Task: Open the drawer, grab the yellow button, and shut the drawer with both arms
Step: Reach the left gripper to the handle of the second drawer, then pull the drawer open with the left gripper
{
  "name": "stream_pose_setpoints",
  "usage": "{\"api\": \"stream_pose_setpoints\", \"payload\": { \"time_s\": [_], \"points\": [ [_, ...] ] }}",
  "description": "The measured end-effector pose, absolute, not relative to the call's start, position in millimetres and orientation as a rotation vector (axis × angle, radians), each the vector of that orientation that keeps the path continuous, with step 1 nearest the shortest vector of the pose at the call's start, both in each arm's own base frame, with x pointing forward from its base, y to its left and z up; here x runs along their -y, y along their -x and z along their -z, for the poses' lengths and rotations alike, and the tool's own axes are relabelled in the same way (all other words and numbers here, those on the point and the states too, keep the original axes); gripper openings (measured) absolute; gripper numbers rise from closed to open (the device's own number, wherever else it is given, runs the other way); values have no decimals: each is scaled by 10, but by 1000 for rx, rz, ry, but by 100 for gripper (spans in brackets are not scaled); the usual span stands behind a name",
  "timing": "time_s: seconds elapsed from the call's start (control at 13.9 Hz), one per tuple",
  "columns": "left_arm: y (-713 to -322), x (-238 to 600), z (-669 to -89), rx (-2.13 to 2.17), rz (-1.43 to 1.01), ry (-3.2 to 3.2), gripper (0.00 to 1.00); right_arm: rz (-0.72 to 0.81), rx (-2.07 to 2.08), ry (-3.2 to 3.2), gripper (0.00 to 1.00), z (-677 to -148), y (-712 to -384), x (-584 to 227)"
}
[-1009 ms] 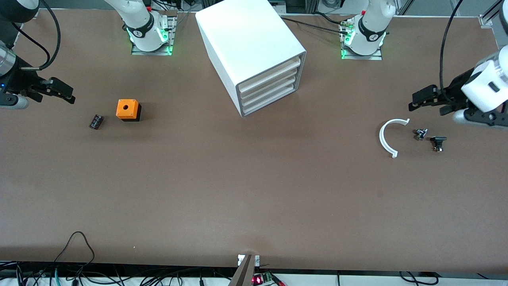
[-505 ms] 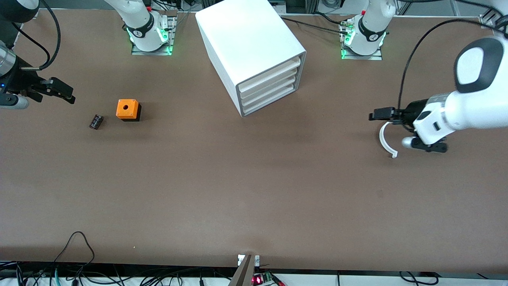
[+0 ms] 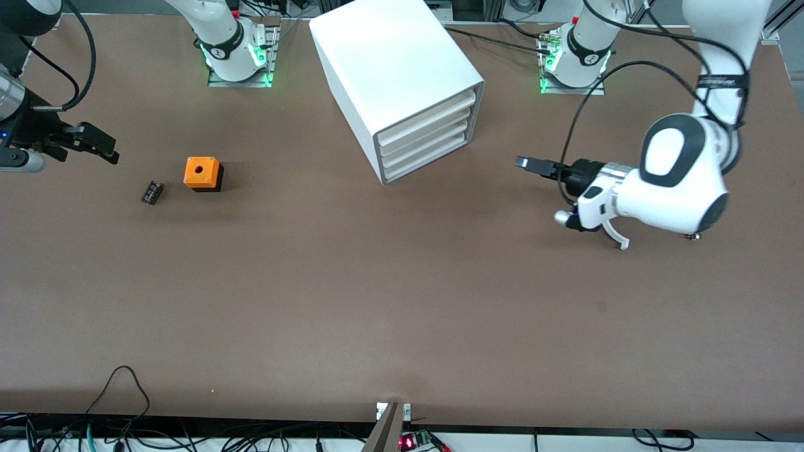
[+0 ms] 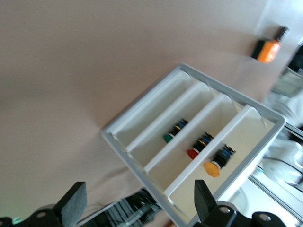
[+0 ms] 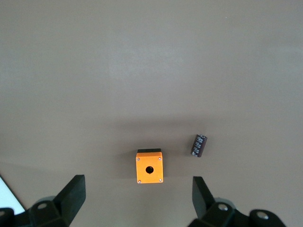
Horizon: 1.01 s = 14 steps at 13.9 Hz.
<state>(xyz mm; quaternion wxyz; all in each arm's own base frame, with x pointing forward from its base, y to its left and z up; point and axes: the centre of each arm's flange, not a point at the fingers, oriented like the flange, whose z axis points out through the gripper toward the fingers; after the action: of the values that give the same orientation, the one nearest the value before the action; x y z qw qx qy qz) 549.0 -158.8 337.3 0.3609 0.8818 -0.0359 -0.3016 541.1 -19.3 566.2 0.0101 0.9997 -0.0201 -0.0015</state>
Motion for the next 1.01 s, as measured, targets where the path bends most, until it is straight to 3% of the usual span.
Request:
{"api": "stream_pose_setpoints", "payload": {
  "time_s": [1.01],
  "points": [
    [-4230, 3015, -2505, 113, 963, -1998, 90, 4, 61, -3121, 100, -5662, -5412, 189]
  ]
}}
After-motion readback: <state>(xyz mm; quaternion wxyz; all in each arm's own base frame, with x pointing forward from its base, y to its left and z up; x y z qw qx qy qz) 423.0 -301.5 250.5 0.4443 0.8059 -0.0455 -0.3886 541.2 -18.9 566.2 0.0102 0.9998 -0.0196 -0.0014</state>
